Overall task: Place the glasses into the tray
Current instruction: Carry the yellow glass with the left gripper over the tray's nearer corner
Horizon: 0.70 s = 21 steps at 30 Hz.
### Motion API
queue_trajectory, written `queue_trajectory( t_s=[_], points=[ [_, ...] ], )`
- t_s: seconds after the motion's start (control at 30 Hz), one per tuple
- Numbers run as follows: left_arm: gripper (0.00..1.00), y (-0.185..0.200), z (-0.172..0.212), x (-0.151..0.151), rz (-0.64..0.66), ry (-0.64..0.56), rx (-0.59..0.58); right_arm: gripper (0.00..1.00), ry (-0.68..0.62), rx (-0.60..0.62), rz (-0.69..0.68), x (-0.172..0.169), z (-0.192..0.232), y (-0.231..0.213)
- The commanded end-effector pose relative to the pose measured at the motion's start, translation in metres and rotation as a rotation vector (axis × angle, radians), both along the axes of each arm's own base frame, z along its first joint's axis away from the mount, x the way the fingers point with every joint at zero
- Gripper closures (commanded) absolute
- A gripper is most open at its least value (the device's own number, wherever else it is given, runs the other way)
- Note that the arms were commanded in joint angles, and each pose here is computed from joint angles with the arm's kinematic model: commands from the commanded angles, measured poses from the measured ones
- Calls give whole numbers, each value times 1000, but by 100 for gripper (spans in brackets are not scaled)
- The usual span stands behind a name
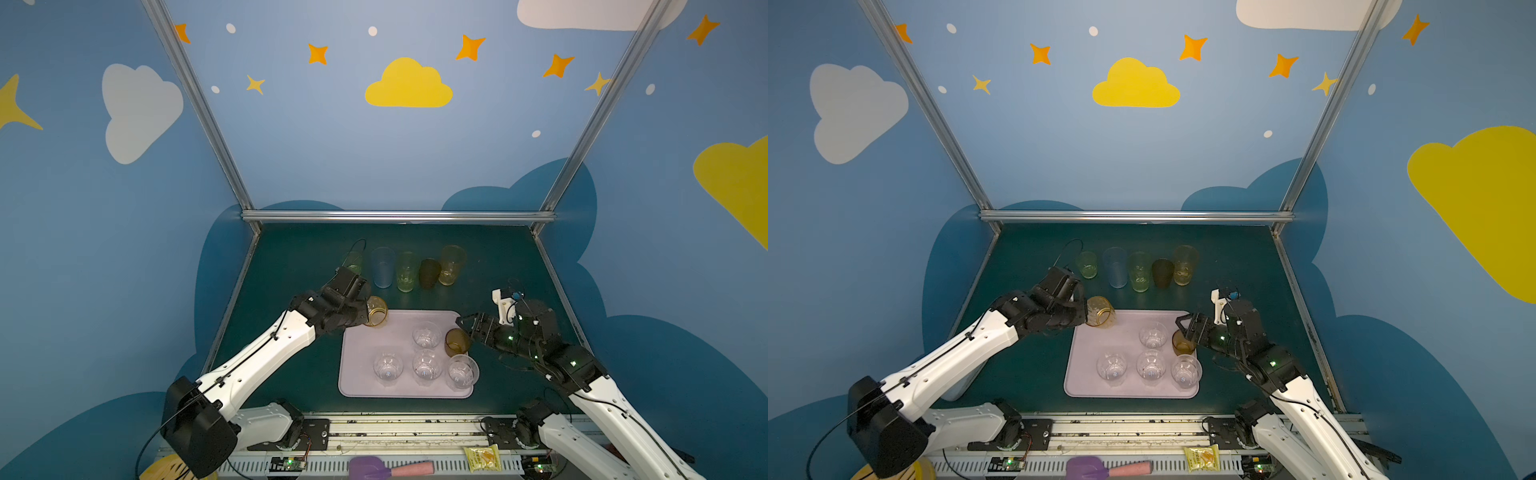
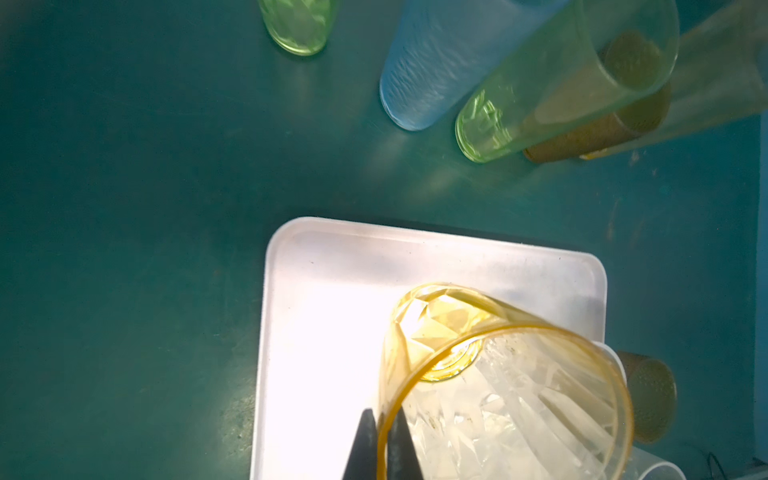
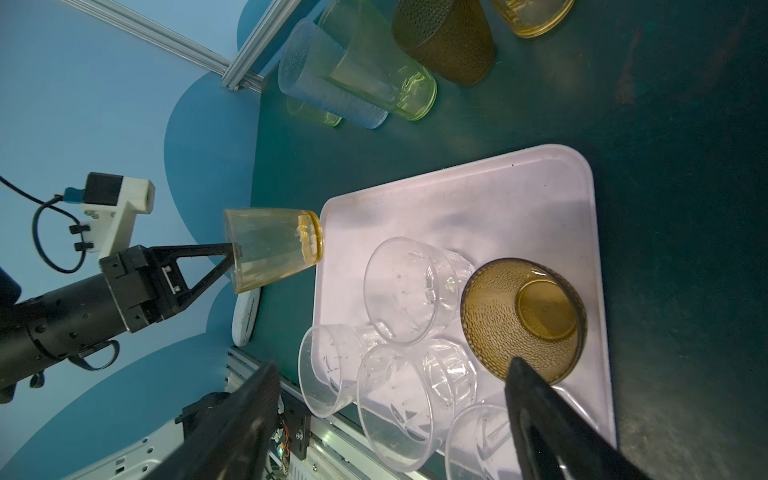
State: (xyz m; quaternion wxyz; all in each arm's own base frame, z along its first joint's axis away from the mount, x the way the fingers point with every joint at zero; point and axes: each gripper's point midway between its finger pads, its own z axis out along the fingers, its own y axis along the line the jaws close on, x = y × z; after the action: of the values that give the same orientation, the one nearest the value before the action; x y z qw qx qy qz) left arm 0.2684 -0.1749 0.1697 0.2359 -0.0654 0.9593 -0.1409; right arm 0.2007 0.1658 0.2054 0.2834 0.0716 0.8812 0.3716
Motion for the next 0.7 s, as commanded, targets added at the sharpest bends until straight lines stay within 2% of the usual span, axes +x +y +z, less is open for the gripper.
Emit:
queue_trajectory(
  t_s=[0.0,0.53,0.67],
  points=[
    [96,-14,12,8,-29,-34,-22,16,-5,25,-5,1,3,1],
    [96,-42,-8,14,-86,12,-3,16,-5,55,-13,-2,3,1],
    [96,-47,-16,12,-98,31,12,16,17,42,-25,-4,-10,-2]
  ],
)
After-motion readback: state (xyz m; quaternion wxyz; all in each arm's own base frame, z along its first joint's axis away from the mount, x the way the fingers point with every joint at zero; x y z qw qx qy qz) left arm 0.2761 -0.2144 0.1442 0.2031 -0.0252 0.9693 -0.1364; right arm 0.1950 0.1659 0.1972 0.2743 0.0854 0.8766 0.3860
